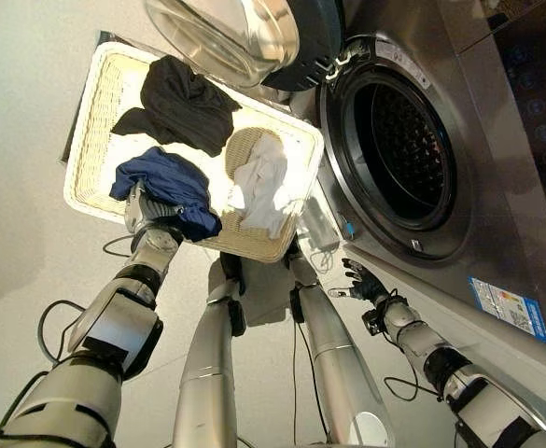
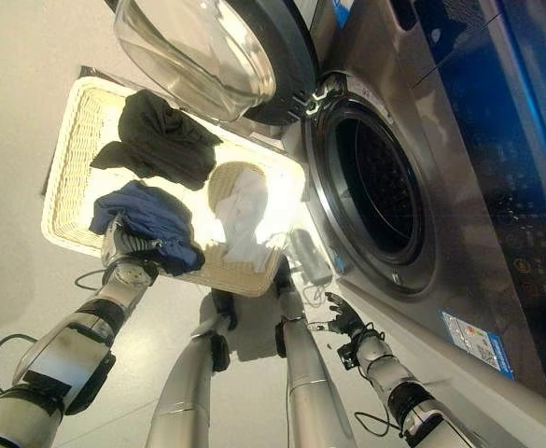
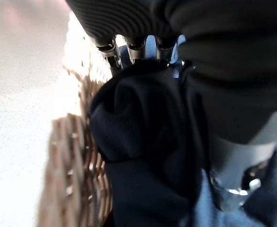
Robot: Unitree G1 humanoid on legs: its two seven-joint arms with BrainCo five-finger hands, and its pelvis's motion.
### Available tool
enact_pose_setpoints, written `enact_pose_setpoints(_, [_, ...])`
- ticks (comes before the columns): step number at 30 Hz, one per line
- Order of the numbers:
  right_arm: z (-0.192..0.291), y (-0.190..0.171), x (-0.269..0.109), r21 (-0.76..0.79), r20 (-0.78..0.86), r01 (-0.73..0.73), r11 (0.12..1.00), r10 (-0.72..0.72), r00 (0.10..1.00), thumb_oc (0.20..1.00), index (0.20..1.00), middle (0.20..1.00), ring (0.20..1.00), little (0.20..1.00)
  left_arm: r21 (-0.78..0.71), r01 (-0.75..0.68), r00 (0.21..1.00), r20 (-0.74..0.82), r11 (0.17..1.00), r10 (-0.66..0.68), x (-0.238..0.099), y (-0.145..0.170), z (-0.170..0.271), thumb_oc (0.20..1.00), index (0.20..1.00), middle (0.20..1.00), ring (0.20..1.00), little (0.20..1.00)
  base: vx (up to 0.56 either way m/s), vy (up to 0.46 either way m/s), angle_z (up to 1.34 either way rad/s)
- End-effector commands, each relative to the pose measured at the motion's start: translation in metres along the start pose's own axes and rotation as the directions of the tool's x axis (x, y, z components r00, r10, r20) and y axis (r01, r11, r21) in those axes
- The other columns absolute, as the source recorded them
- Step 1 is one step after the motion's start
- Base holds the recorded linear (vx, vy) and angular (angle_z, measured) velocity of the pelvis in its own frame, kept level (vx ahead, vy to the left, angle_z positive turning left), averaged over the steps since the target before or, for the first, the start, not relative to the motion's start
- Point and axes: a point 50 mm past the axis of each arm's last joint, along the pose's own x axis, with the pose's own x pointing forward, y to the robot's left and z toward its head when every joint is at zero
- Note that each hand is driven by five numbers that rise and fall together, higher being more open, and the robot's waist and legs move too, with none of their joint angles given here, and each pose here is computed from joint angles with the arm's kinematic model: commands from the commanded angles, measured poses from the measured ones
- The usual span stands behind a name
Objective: Put the clothes into the washing machine.
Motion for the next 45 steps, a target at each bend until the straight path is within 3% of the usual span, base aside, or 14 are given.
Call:
enact_pose_setpoints(1, [0.001, 0.007, -0.005, 0.044, 0.040, -0.015, 0.999, 0.014, 0.999, 1.000, 1.000, 1.000, 1.000, 1.000, 0.049, 0.004, 0.993, -0.116, 0.999, 0.002, 0.005, 0.014, -0.026, 1.000, 1.000, 1.000, 1.000, 1.000, 0.00, 0.000, 0.00])
enact_pose_setpoints(5, [0.007, 0.009, -0.005, 0.053, 0.061, -0.038, 0.998, 0.034, 0.998, 1.000, 1.000, 1.000, 1.000, 1.000, 0.121, 0.061, 0.987, -0.158, 0.991, -0.042, 0.009, 0.019, -0.023, 1.000, 1.000, 1.000, 1.000, 1.000, 0.01, -0.014, -0.02])
enact_pose_setpoints(6, [0.010, 0.010, -0.004, 0.050, 0.075, -0.049, 0.998, 0.045, 0.996, 1.000, 1.000, 1.000, 1.000, 1.000, 0.167, 0.091, 0.987, -0.147, 0.982, -0.067, 0.012, 0.021, -0.019, 0.573, 0.573, 0.573, 0.573, 0.573, 0.03, -0.028, -0.05])
enact_pose_setpoints(7, [0.010, 0.010, -0.004, 0.050, 0.077, -0.050, 0.997, 0.046, 0.996, 1.000, 1.000, 1.000, 1.000, 1.000, 0.171, 0.095, 0.987, -0.143, 0.981, -0.070, 0.012, 0.021, -0.018, 0.507, 0.507, 0.507, 0.507, 0.507, 0.02, -0.013, -0.12])
enact_pose_setpoints(8, [0.013, 0.010, -0.004, 0.053, 0.089, -0.056, 0.997, 0.051, 0.995, 1.000, 1.000, 1.000, 1.000, 1.000, 0.187, 0.126, 0.987, -0.127, 0.974, -0.103, 0.013, 0.020, -0.013, 0.200, 0.200, 0.200, 0.200, 0.200, 0.01, 0.003, -0.16])
enact_pose_setpoints(14, [0.028, 0.009, -0.003, 0.064, 0.158, -0.076, 0.995, 0.065, 0.985, 1.000, 1.000, 1.000, 1.000, 1.000, 0.092, 0.141, 0.987, -0.086, 0.986, -0.133, 0.013, 0.014, 0.004, 0.200, 0.200, 0.200, 0.200, 0.200, 0.00, -0.008, -0.10])
enact_pose_setpoints(17, [0.037, 0.013, -0.003, 0.074, 0.203, -0.091, 0.993, 0.074, 0.976, 1.000, 1.000, 1.000, 1.000, 1.000, -0.123, 0.142, 0.985, -0.077, 0.982, -0.152, 0.012, 0.009, 0.010, 0.200, 0.200, 0.200, 0.200, 0.200, -0.03, -0.054, 0.18])
enact_pose_setpoints(18, [0.041, 0.016, -0.003, 0.081, 0.223, -0.093, 0.992, 0.073, 0.972, 1.000, 1.000, 1.000, 1.000, 1.000, -0.262, 0.133, 0.984, -0.079, 0.956, -0.159, 0.010, 0.006, 0.013, 0.200, 0.200, 0.200, 0.200, 0.200, -0.04, -0.070, -0.21])
enact_pose_setpoints(20, [0.043, 0.019, -0.003, 0.087, 0.237, -0.092, 0.992, 0.069, 0.969, 1.000, 1.000, 1.000, 1.000, 1.000, -0.370, 0.121, 0.984, -0.078, 0.921, -0.161, 0.009, 0.004, 0.014, 0.200, 0.200, 0.200, 0.200, 0.200, -0.04, -0.060, -0.17])
enact_pose_setpoints(23, [0.048, 0.024, -0.006, 0.101, 0.263, -0.094, 0.990, 0.065, 0.963, 1.000, 1.000, 1.000, 1.000, 1.000, -0.553, 0.064, 0.988, -0.079, 0.831, -0.129, 0.006, 0.003, 0.011, 0.200, 0.200, 0.200, 0.200, 0.200, -0.03, -0.064, 0.01])
enact_pose_setpoints(32, [0.040, 0.022, -0.023, 0.097, 0.276, -0.077, 0.992, 0.048, 0.960, 1.000, 1.000, 1.000, 1.000, 1.000, -0.777, -0.010, 1.000, -0.017, 0.630, -0.005, -0.022, -0.004, -0.004, 0.200, 0.200, 0.200, 0.200, 0.200, -0.03, -0.030, 0.09])
enact_pose_setpoints(34, [0.035, 0.021, -0.026, 0.095, 0.262, -0.066, 0.993, 0.039, 0.964, 1.000, 1.000, 1.000, 1.000, 1.000, -0.852, 0.012, 0.999, 0.033, 0.523, 0.032, -0.033, -0.002, -0.006, 0.200, 0.200, 0.200, 0.200, 0.200, -0.05, -0.014, -0.01])
enact_pose_setpoints(38, [0.022, 0.017, -0.033, 0.084, 0.236, -0.050, 0.995, 0.028, 0.971, 1.000, 1.000, 1.000, 1.000, 1.000, -0.929, 0.150, 0.979, 0.187, 0.338, 0.080, -0.058, 0.003, -0.007, 0.200, 0.200, 0.200, 0.200, 0.200, -0.05, -0.014, 0.10])
enact_pose_setpoints(45, [0.018, 0.007, -0.038, 0.080, 0.246, -0.050, 0.996, 0.029, 0.969, 1.000, 1.000, 1.000, 1.000, 1.000, -0.901, 0.395, 0.906, 0.414, 0.178, 0.089, -0.084, 0.006, 0.003, 0.200, 0.200, 0.200, 0.200, 0.200, -0.06, -0.025, 0.24])
